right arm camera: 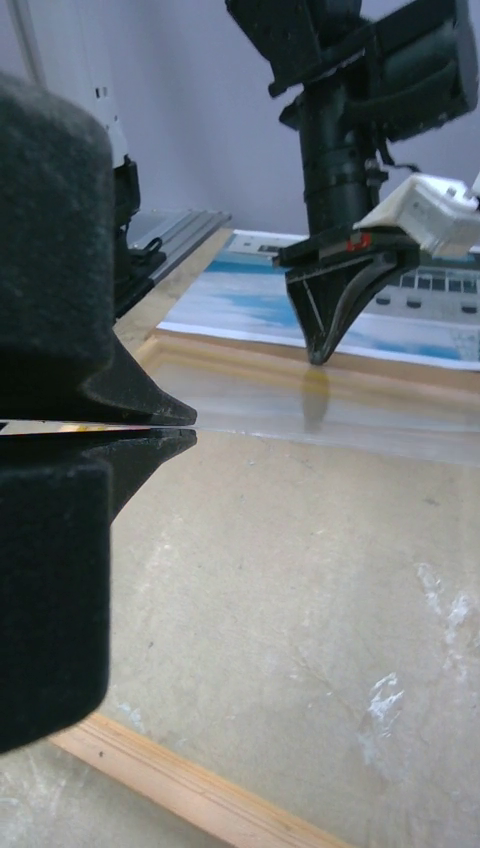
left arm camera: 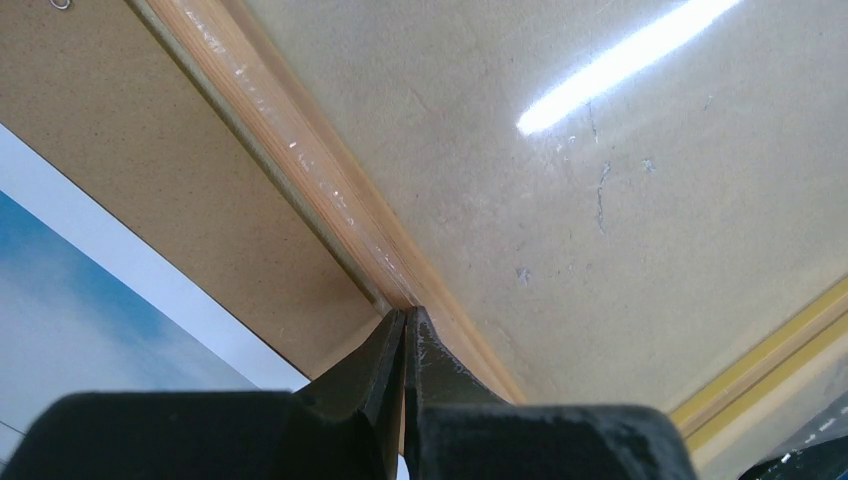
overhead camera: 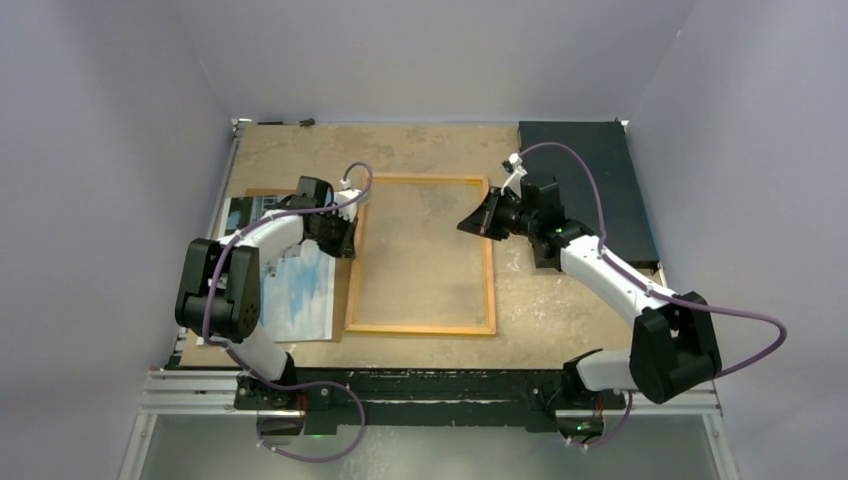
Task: Put the photo into the frame
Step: Place the photo frame item in the photo frame.
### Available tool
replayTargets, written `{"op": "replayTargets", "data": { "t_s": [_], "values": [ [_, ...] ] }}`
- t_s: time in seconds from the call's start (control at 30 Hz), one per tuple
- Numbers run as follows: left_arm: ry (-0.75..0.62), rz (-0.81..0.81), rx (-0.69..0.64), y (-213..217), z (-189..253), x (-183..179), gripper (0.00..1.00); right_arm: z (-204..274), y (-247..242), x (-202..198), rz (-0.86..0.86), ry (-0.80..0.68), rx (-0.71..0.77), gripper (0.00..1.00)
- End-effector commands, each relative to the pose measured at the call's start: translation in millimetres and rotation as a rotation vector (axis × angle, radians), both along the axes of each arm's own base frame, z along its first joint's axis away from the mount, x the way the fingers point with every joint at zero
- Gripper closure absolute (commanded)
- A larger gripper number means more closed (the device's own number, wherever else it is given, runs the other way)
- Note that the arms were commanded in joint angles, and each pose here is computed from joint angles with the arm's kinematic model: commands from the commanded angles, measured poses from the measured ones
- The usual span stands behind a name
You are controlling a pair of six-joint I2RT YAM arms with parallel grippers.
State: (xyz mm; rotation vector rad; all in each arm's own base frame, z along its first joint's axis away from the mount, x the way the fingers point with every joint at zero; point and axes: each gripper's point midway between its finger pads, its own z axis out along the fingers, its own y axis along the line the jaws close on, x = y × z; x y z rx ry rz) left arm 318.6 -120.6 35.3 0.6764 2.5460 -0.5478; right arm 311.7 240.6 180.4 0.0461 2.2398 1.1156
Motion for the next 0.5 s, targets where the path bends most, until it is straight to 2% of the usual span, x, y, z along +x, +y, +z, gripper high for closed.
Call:
{"op": "replayTargets", "data": {
  "t_s": [0.0, 0.17, 0.47],
  "values": [
    [0.049, -0.004, 0.038, 7.3, -9.6, -11.6, 1.00, -16.7, -4.1, -5.2, -0.003, 0.031, -0.071, 1.00],
    [0.048, -0.002, 0.039, 7.2, -8.5, -10.3, 1.00, -31.8, -13.8, -2.6, -0.037, 0.056, -0.137, 1.00],
    [0.051, 0.000, 0.040, 7.3, -8.4, -9.8, 1.00, -40.6, -24.0, -4.7, -0.091, 0.067, -0.164, 1.00]
  ]
}}
